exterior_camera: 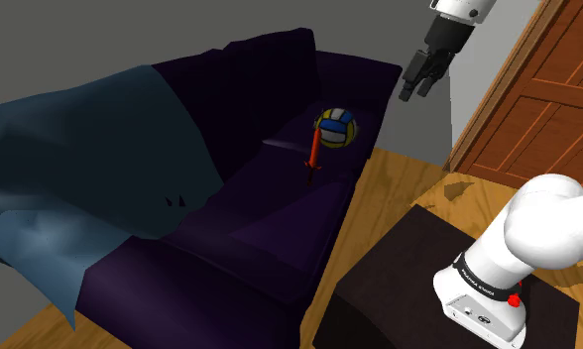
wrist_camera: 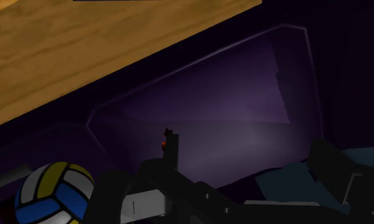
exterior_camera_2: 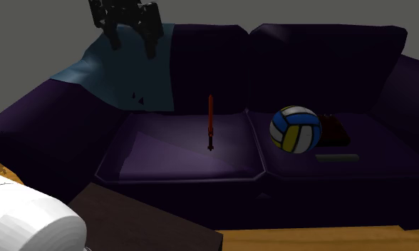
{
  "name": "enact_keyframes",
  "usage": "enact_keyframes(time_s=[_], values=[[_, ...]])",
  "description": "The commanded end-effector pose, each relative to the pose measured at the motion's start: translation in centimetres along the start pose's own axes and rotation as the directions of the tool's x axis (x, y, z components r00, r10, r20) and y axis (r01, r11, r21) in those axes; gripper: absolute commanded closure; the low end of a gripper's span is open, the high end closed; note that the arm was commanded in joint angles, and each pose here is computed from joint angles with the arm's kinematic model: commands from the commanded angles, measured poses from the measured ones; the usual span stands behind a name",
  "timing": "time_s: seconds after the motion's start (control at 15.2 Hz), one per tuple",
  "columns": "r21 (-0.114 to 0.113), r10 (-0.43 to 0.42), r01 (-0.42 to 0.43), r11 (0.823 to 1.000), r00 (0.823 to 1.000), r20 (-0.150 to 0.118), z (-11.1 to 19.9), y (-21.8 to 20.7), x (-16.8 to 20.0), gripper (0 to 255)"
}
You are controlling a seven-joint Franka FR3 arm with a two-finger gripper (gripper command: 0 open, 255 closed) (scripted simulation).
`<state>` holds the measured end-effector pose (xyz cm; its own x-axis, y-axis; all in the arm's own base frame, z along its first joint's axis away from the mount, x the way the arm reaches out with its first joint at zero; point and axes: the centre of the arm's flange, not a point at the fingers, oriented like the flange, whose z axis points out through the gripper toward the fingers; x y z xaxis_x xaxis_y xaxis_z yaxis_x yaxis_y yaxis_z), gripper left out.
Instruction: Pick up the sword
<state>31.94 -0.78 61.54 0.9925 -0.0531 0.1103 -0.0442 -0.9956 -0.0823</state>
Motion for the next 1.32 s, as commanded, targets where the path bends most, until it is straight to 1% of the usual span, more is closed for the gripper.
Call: enact_keyframes(time_s=[0.0,0.59,1.25], values=[[0.0,0.0,0.0,1.0,1.0,0.0,0.0,0.0,0.0,0],[0.007,-0.098,0.098,0.995,0.994,-0.038,10.3,3.4,4.5,0],[0.011,-0.205,0.207,0.978,0.975,-0.081,21.5,6.6,10.2,0]])
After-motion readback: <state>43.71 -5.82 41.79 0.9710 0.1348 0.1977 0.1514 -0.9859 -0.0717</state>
